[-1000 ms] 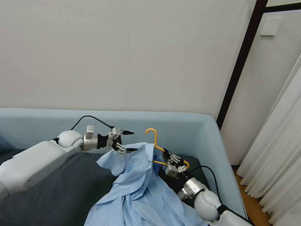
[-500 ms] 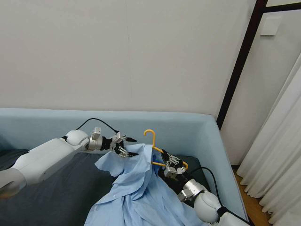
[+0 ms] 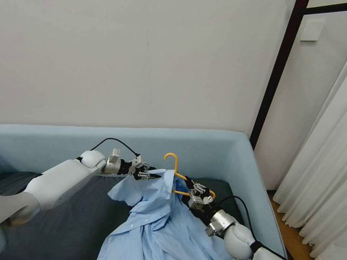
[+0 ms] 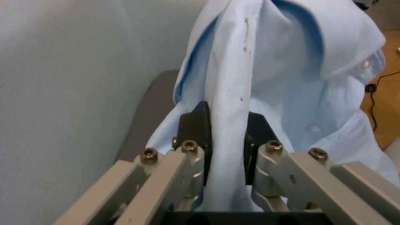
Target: Pick up the clothes from the sofa and hang them on the clothes hanger.
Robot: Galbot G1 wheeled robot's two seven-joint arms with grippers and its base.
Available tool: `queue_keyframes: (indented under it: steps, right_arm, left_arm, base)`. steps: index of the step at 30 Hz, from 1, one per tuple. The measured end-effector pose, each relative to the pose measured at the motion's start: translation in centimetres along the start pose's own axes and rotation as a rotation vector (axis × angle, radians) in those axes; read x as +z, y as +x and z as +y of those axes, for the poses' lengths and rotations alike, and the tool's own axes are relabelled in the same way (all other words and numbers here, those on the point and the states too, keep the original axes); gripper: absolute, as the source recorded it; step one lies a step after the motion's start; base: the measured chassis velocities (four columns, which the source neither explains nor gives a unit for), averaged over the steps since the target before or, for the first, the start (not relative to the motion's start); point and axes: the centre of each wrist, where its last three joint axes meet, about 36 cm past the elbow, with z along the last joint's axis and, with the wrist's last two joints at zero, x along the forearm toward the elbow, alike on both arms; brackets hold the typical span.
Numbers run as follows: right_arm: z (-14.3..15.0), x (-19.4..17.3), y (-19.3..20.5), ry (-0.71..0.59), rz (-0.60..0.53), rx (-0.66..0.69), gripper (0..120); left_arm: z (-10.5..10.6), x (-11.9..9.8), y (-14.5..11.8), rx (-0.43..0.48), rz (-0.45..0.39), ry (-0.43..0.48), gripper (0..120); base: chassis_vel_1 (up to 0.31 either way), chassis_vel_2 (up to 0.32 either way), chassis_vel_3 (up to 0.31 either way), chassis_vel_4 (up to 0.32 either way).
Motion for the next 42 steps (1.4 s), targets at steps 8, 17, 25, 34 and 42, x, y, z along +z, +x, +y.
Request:
queue_keyframes:
  steps: [8,17,25,34,42]
  right_arm:
    - [0.2,-0.2,0.2,0.002,-0.01,-0.021,4]
    - [-0.1,-1.8,1.4,-0.096,-0.009,-0.036,30]
    - [-1.6,-4.2,5.4,-0.345,0.063,-0.009,62]
    - [0.7,-2.4,9.8,-0.507,0.388,-0.065,91]
    - [2.7,-1.2,9.2,-0.632,0.561,-0.118,100]
  left_arm:
    - [-0.7,0.6,0.4,0.001,0.0,0.008,7]
    - [-1.5,1.9,1.9,-0.055,-0.027,0.015,7]
    - [-2.9,3.3,3.6,-0.15,-0.109,0.009,7]
    - [-7.2,7.0,5.9,-0.187,-0.108,0.011,7]
    - [-10.9,10.7,10.2,-0.265,-0.087,0.043,7]
  base:
    - [0.0,0.0,0.0,0.0]
    - [0.0,0.0,0.0,0.0]
    - [0.0,0.0,0.0,0.0]
    - [0.0,0.0,0.0,0.0]
    - [0.0,0.0,0.0,0.0]
